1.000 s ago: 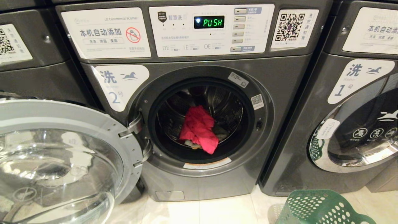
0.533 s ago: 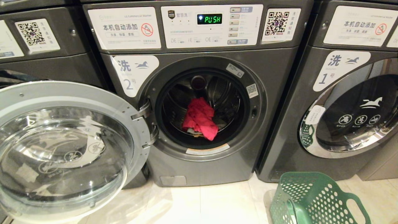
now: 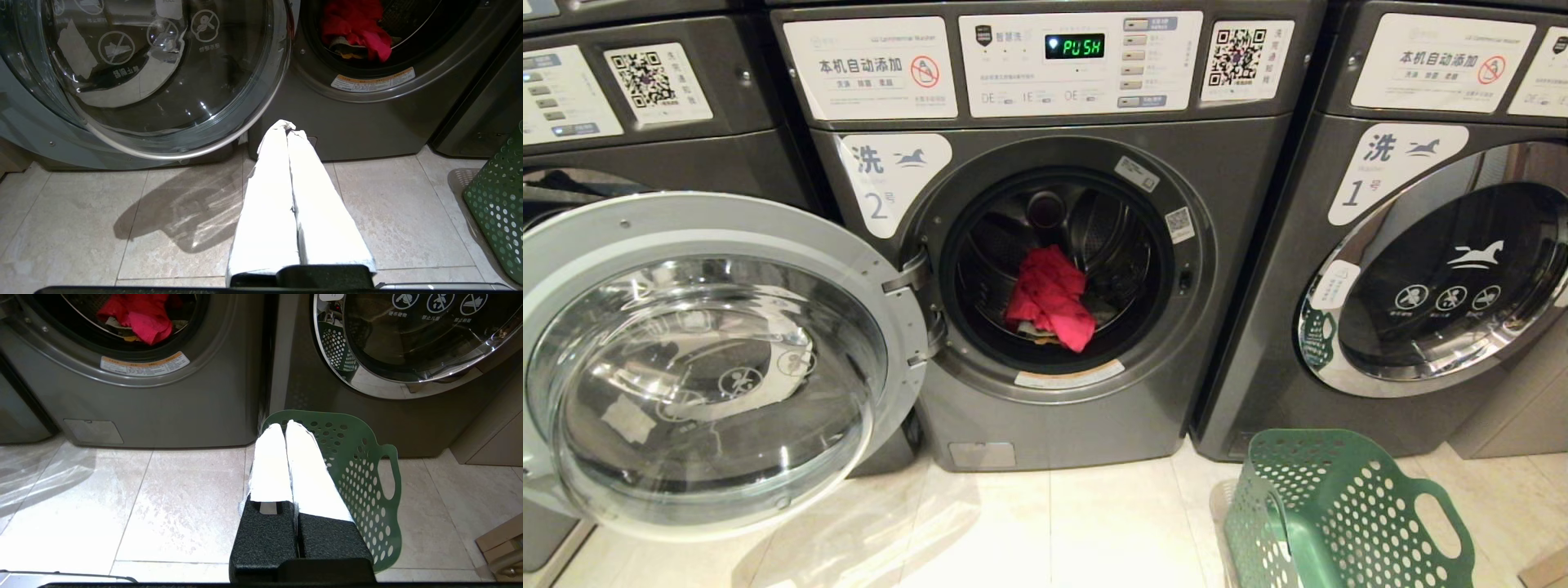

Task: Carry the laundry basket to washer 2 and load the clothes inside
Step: Close the washing machine door with the left hand

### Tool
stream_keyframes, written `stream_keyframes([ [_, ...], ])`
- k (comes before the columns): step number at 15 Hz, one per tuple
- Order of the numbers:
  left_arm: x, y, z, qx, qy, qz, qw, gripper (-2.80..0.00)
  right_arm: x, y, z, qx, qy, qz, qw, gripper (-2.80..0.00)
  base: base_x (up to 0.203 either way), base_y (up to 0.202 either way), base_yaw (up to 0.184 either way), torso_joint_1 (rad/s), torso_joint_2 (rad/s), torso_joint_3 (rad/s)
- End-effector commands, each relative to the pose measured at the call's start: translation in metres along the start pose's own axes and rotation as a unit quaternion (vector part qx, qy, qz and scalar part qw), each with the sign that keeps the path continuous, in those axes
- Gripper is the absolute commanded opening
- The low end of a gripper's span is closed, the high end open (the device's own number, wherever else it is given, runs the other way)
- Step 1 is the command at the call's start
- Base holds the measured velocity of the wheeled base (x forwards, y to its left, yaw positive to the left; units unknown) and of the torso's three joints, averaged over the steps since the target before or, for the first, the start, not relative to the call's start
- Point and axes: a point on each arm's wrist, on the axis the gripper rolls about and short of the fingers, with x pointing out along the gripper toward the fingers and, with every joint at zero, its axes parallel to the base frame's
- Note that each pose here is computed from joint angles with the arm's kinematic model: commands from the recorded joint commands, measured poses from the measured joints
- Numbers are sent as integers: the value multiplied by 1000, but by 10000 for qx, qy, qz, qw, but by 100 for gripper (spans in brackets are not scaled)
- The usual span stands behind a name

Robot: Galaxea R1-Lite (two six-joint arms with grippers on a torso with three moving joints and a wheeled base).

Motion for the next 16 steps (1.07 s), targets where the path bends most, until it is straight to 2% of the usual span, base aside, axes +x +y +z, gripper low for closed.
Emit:
stream_keyframes([
  [1,0,0,0,31,-3,-10,10000,-280,0,0,0,-28,20,13,10000,-280,0,0,0,0,0,0],
  [3,0,0,0,364,-10,-24,9993,-280,0,0,0,-28,19,20,10000,-280,0,0,0,0,0,0],
  [5,-5,0,18,507,-382,2,9980,-280,0,0,0,48,13,-3,10000,-280,0,0,0,0,0,0],
  [7,-23,0,73,521,-1035,83,9932,-280,0,0,-1,41,29,-10,10000,-280,0,0,0,0,0,0],
  [8,-28,0,99,510,-1133,191,9921,-280,0,0,0,44,18,-11,10000,-280,0,0,0,0,0,0],
  [10,-13,2,161,445,-837,572,9938,-280,0,0,0,64,5,-3,10000,-280,0,0,0,0,0,0],
  [11,8,2,192,376,-617,696,9950,-280,0,0,0,71,-2,-4,10000,-280,0,0,0,0,0,0],
  [13,87,4,260,195,-117,961,9951,-280,0,0,0,63,-2,-4,10000,-280,0,0,0,0,0,0],
  [14,134,6,289,111,-17,1113,9937,-280,0,0,0,71,-2,-4,10000,-280,0,0,0,0,0,0],
  [16,214,18,333,-37,-161,1374,9904,-280,0,0,0,63,-2,-8,10000,-280,0,0,0,0,0,0],
])
